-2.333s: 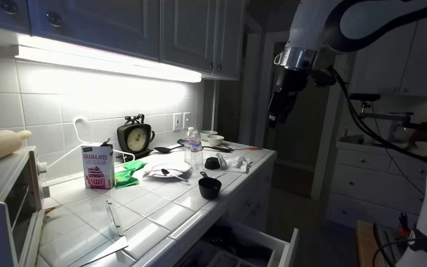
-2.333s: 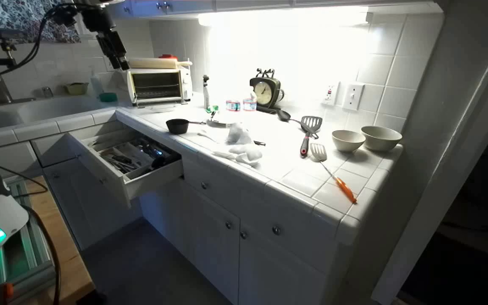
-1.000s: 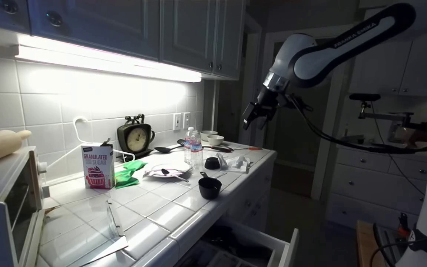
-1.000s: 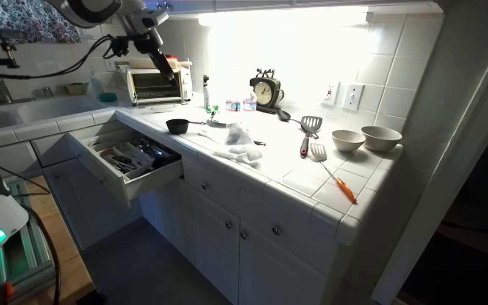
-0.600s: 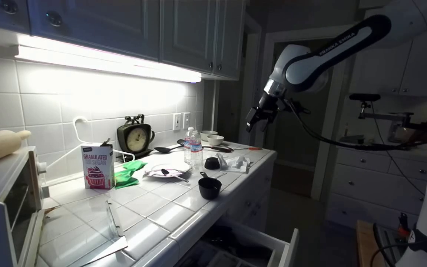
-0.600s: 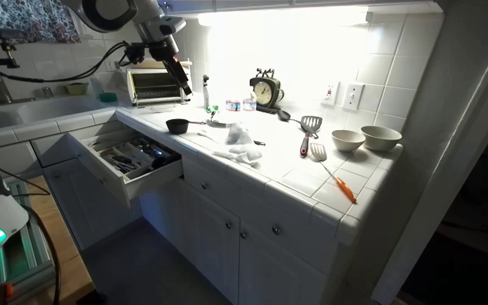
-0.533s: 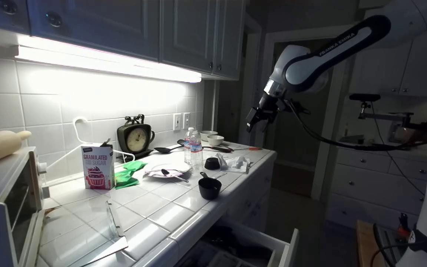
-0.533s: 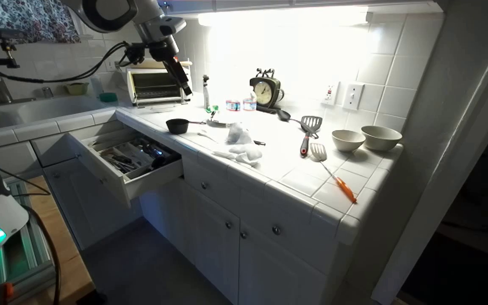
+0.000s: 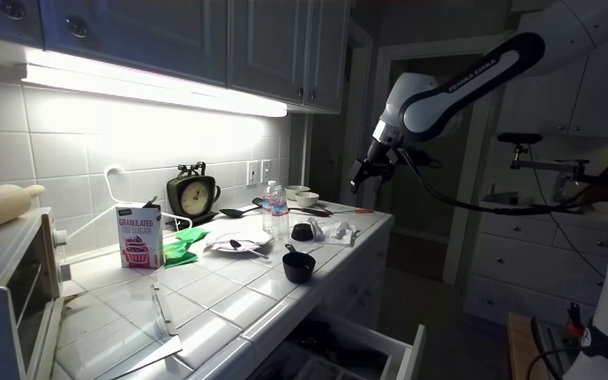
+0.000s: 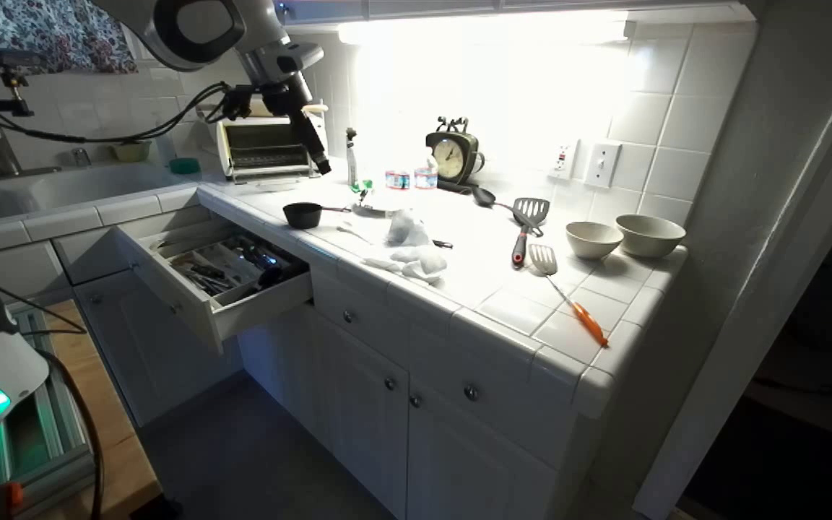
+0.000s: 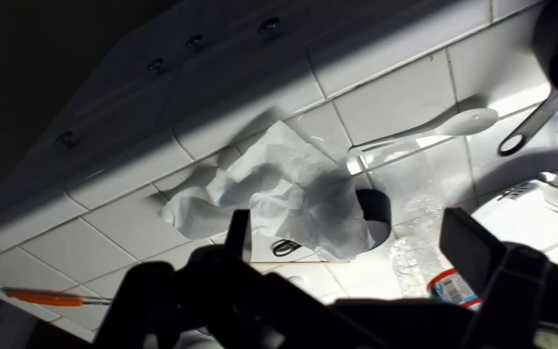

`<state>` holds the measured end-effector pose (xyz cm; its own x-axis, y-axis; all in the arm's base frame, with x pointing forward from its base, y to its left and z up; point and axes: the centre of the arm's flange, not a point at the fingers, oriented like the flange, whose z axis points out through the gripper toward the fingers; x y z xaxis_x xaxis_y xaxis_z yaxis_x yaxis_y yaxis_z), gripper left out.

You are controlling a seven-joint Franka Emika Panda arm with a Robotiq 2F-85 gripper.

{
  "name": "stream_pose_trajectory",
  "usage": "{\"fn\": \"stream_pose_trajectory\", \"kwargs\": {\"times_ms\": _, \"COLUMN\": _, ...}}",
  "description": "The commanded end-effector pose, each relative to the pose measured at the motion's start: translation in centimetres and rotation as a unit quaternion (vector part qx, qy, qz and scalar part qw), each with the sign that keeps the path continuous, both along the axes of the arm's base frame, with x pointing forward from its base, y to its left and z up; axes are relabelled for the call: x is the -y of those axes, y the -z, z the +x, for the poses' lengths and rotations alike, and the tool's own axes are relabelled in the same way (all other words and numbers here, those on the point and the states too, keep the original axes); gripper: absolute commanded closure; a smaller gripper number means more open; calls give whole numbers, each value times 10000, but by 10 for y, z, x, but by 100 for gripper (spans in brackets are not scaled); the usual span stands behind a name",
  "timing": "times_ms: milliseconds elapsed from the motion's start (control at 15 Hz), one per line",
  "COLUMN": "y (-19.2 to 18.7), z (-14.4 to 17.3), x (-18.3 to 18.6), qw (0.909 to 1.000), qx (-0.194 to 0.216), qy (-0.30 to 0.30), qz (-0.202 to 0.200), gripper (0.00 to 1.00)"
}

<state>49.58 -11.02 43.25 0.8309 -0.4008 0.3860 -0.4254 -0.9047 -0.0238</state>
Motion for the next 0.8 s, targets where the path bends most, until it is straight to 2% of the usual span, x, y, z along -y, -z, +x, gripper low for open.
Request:
{"fn": "stream_pose_trajectory", "kwargs": {"times_ms": 0, "y": 24, "z": 37, "x": 17, "qw": 9998, "qx": -7, "qy": 167, "qz": -49, "gripper": 0}}
{"fn": "stream_pose_trajectory", "kwargs": {"times_ms": 267, "y": 44, "z": 61, "x": 29, "qw": 9970, "qx": 109, "qy": -740, "qz": -186, "gripper": 0}}
{"fn": "stream_pose_trajectory", "kwargs": {"times_ms": 533, "y": 68, "z": 76, "x": 38, "qw": 9861, "qx": 67, "qy": -1609, "qz": -409, "gripper": 0}}
{"fn": "stream_pose_trajectory", "kwargs": {"times_ms": 733, "y": 87, "z": 85, "x": 44, "qw": 9785, "qx": 144, "qy": -1954, "qz": -646, "gripper": 0}}
